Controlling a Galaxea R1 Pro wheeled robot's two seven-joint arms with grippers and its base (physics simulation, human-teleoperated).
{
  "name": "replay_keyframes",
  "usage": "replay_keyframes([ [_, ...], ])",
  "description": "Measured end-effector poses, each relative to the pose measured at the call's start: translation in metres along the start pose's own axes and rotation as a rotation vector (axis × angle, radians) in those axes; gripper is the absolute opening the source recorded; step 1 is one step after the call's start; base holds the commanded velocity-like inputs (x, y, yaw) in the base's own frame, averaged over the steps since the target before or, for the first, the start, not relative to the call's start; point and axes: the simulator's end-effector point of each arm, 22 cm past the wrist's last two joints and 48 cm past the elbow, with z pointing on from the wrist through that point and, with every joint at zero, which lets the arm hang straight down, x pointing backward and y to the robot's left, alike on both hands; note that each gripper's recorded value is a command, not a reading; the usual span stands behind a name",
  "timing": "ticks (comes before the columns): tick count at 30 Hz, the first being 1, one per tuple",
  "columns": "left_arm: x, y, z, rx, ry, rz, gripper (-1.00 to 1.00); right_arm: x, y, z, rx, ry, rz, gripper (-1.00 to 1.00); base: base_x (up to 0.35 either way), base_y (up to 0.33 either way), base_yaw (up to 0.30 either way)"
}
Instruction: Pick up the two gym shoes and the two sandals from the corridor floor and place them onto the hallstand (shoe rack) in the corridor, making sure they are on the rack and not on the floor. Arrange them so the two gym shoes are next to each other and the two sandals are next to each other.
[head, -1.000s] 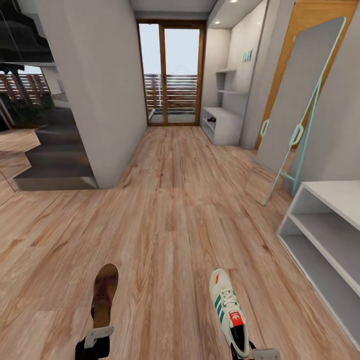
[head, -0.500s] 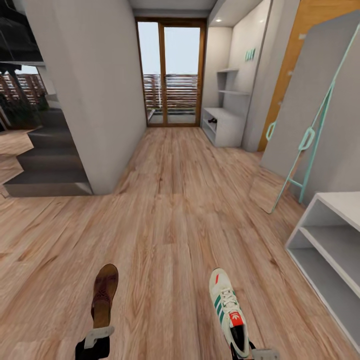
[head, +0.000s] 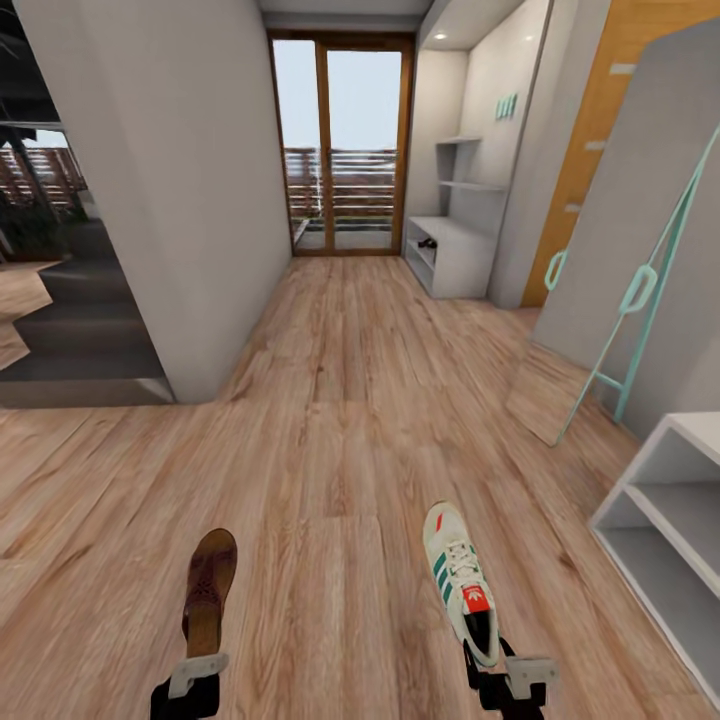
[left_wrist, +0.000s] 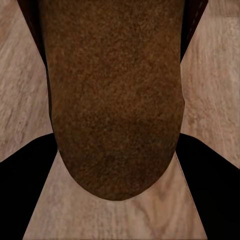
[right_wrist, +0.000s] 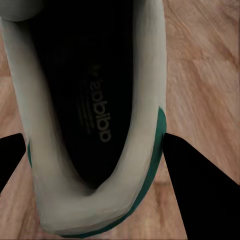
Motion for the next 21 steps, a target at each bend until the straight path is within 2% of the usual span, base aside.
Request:
replay_keyframes([
  [6, 0.01, -0.0041, -0.0027, 0.008, 0.018, -0.003, -1.0, -0.0042, -0.0005, 0.0021, -0.003, -0.01, -0.006, -1.0, 0.339, 0.0, 0.0],
  [21, 0.007, -0.0054, -0.0041, 0.01, -0.009, -0.003, -1.0, -0.0024, -0.0078, 0.002, 0.012, -0.002, -0.007, -1.0, 0.339, 0.0, 0.0],
])
